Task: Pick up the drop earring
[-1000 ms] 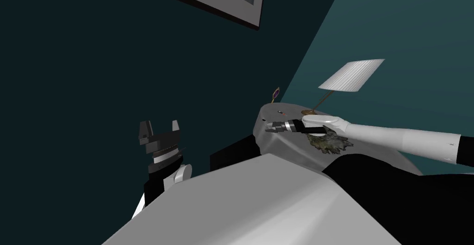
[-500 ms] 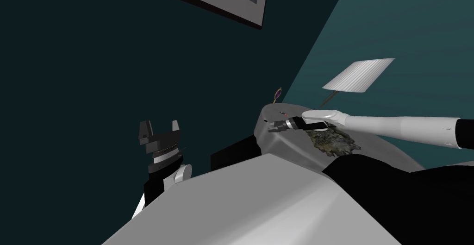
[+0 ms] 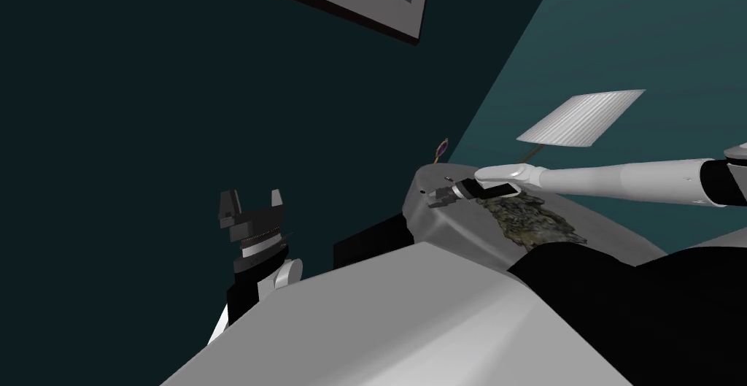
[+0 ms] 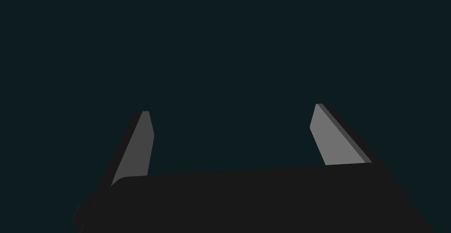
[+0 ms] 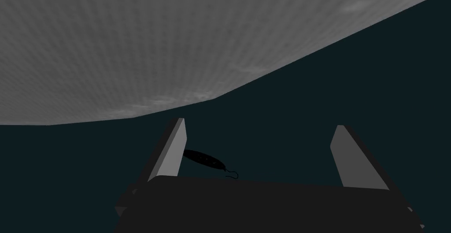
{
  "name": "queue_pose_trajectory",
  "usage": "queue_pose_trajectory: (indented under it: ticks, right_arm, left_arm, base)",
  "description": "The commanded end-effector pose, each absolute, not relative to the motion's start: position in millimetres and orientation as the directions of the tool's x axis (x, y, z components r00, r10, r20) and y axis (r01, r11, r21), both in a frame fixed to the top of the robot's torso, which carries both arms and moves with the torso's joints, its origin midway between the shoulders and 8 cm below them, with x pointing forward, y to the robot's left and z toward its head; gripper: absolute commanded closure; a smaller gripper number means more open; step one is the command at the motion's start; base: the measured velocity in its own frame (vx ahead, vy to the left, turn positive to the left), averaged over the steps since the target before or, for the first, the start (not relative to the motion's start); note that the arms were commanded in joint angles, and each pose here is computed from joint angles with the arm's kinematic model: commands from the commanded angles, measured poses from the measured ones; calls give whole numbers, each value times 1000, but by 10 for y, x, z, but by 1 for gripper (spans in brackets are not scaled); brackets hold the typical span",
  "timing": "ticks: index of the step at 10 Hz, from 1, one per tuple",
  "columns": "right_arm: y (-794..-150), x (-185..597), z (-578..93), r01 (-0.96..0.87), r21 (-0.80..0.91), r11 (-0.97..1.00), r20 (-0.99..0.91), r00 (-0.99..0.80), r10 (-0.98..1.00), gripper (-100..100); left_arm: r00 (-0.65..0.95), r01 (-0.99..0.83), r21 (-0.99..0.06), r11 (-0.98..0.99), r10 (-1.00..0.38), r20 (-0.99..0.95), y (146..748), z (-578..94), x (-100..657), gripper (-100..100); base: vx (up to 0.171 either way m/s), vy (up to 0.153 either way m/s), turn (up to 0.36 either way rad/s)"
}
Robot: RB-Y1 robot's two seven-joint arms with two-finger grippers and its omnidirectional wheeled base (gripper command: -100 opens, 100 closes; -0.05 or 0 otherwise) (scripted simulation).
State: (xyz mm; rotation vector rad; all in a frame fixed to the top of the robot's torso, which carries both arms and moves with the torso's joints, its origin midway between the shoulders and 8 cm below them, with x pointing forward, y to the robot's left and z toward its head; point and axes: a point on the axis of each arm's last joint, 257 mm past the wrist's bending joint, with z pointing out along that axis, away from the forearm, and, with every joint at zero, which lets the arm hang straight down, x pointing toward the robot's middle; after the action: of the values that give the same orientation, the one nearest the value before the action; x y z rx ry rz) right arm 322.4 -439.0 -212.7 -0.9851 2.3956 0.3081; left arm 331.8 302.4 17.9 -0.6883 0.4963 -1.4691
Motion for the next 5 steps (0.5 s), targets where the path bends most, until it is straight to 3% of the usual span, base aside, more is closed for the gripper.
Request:
queue_pose_trajectory:
  ticks: [1,5]
  right_arm:
    - [-4431,3226,-2118,-718,-5,696,-523,-591,-614,-100]
    - [-4629,3193,-2128,-738,-32,674,-435,-597,-674,-100]
  left_arm:
    - [60,726,-688,-29,-993,105,3024,179,3318,0]
    - [60,726,-688,-29,-993,105,3024,179,3318,0]
  base:
    - [26,16,22]
    - [19,13,26]
